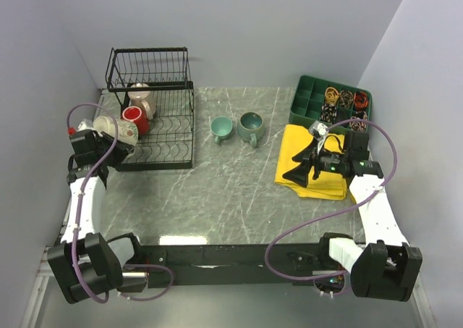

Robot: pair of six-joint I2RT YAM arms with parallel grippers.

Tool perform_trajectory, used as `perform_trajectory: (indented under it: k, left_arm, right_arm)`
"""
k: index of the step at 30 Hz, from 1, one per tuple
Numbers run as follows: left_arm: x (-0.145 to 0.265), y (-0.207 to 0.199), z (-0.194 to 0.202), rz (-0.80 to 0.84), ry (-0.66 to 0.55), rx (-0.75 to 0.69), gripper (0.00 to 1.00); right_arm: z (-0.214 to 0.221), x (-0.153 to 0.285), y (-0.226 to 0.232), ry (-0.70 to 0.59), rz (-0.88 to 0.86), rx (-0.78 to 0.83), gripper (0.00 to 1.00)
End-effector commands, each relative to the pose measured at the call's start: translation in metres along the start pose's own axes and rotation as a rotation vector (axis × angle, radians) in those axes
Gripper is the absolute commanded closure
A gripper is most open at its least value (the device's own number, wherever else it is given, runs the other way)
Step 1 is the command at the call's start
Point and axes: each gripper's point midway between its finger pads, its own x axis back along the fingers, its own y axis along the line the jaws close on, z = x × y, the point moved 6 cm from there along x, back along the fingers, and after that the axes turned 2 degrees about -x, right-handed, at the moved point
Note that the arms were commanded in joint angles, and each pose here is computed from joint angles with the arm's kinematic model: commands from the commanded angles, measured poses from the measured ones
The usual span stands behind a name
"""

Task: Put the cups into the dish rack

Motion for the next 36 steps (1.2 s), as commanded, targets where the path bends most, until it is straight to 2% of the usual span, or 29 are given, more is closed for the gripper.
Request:
perform_trajectory:
  k: [1,11,26,36]
  left_arm:
    - [0.006,-0.034,-0.056,0.090,-0.220,-0.144,0.99]
    - [-0.014,-0.033,-0.065,0.054,-0.193,-0.166,0.99]
    - [-0.033,-0.031,-0.054,0.034,-0.124,-0.187,0.99]
    - [-0.028,-0.020,-0.044,-0.057,-0.127,-0.223,0.99]
  right_arm:
    - [-0.007,0.004,0.002,-0.028,0.003,0.032,0.00]
    - [-0.007,0.007,-0.003,-0.029,0.027,0.018,0.00]
    - [-0.006,0.010,-0.007,-0.032,0.047,-0.003,0.00]
    - [-0.006,0.012,-0.009,-0.038,0.055,-0.010,0.00]
